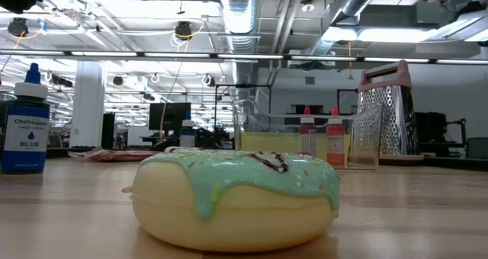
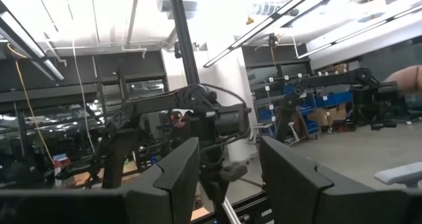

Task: Pick & Place Food Item
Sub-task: Put the bottom right blue food coloring bottle into the transparent bin

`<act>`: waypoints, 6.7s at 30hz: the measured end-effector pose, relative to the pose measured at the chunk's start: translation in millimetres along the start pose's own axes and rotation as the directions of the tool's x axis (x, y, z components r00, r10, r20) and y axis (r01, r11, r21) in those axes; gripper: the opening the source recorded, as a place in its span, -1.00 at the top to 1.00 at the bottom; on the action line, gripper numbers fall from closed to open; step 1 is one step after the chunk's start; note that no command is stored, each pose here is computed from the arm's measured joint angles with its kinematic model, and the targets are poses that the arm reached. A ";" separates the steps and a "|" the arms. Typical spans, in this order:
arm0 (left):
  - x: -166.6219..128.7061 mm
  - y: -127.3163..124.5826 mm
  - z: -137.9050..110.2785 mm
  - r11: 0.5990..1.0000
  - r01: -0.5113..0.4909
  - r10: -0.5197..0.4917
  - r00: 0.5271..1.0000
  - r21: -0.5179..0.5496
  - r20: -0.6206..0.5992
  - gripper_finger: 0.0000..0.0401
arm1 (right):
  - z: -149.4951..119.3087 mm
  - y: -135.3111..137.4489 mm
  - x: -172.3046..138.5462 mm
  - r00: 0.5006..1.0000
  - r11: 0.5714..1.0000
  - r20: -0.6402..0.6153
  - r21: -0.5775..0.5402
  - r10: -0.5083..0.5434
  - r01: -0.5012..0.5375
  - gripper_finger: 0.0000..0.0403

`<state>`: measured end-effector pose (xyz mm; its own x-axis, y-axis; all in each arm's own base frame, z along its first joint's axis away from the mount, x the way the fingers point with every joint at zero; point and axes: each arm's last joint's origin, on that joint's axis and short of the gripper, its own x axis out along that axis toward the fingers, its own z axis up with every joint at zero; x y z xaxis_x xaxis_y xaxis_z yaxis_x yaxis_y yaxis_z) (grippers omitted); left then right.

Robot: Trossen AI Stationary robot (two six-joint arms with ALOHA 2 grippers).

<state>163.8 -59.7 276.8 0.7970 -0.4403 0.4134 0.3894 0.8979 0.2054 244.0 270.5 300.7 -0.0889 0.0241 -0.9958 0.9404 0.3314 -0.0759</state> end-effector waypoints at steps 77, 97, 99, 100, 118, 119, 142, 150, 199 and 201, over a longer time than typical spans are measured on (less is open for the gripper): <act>1.5 -14.3 5.4 0.997 0.072 -0.071 0.996 -0.023 0.047 0.23 | 9.3 8.7 83.0 0.999 0.992 0.036 -0.123 -0.004 0.008 0.44; 1.5 -14.3 5.3 0.997 0.072 -0.071 0.996 -0.026 0.046 0.23 | 63.5 46.4 33.6 0.965 0.936 0.174 -0.327 0.199 -0.134 0.50; 1.5 -14.3 5.4 0.997 0.072 -0.071 0.996 -0.026 0.046 0.23 | 77.9 52.9 19.2 0.957 0.914 0.172 -0.375 0.232 -0.154 0.50; 1.5 -14.3 5.4 0.997 0.072 -0.071 0.996 -0.026 0.046 0.23 | 85.9 55.2 12.2 0.954 0.904 0.176 -0.399 0.243 -0.156 0.50; 1.5 -14.3 4.7 0.997 0.073 -0.072 0.997 -0.026 0.039 0.23 | 287.9 25.3 -73.1 0.945 0.871 0.258 -0.489 0.204 -0.054 0.50; 1.5 -14.3 4.7 0.997 0.073 -0.072 0.997 -0.026 0.039 0.23 | 300.8 21.2 -73.5 0.947 0.875 0.243 -0.478 0.208 -0.069 0.50; 1.6 -14.4 2.9 0.998 0.069 -0.069 0.997 -0.009 0.019 0.23 | 422.0 24.4 11.9 0.993 0.884 0.063 -0.464 0.096 -0.056 0.50; 1.6 -14.5 2.0 0.998 0.069 -0.069 0.998 -0.010 0.009 0.23 | 434.2 30.8 29.3 0.994 0.868 0.059 -0.494 0.087 -0.047 0.50; 1.5 -14.4 1.3 0.998 0.063 -0.063 0.998 -0.013 0.001 0.23 | 453.9 19.5 31.4 0.992 0.877 0.072 -0.478 0.100 -0.053 0.39; 1.5 -14.4 1.3 0.998 0.063 -0.063 0.998 -0.013 0.001 0.23 | 453.8 19.6 31.5 0.992 0.876 0.072 -0.479 0.100 -0.053 0.37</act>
<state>158.8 -73.2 275.6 0.7708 -0.4957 0.4002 0.4447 0.8684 0.2192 408.6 -150.2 244.2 0.0291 -0.0107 -0.9995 0.6719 0.7405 0.0116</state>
